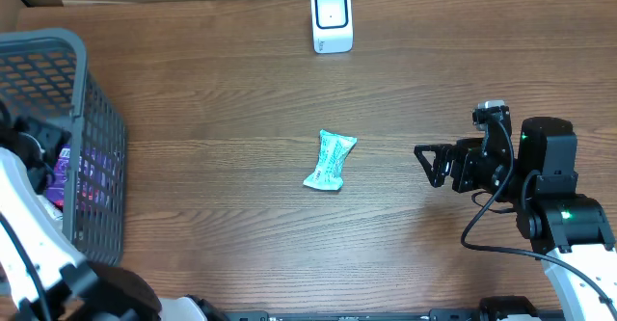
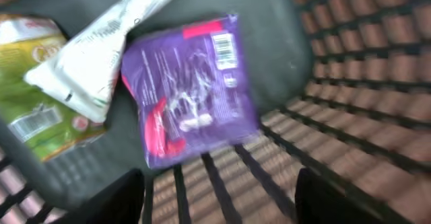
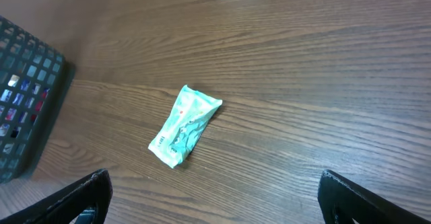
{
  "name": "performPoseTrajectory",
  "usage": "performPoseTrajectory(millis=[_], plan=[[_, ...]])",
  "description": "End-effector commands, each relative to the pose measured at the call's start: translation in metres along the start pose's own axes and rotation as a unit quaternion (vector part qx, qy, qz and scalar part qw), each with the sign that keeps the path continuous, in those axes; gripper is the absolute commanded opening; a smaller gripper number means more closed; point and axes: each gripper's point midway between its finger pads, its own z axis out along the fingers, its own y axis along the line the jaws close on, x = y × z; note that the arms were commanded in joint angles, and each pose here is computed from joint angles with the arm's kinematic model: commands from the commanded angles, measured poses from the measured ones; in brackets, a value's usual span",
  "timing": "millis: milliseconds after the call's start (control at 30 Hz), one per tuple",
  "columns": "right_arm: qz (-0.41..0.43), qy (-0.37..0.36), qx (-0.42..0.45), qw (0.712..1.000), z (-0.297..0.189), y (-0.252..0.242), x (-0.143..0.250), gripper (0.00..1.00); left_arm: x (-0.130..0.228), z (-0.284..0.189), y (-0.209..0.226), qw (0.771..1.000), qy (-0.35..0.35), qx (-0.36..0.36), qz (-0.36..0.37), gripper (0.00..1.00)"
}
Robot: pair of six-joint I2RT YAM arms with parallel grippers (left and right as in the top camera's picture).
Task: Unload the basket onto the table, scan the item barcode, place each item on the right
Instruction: 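Return the left gripper into the basket and grasp the purple pad pack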
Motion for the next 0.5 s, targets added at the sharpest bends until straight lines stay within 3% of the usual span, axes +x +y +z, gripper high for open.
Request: performPoseTrajectory(millis=[0, 467], plan=[[-0.017, -0.016, -0.002, 1.000, -0.006, 0.007, -0.013, 0.98, 0.018, 0.028, 0.012, 0.999, 0.039, 0.007, -0.030, 0.66], [-0.015, -0.013, -0.001, 1.000, -0.006, 0.007, -0.012, 0.98, 0.050, 0.113, 0.041, 0.998, 0.070, -0.008, 0.001, 0.88]])
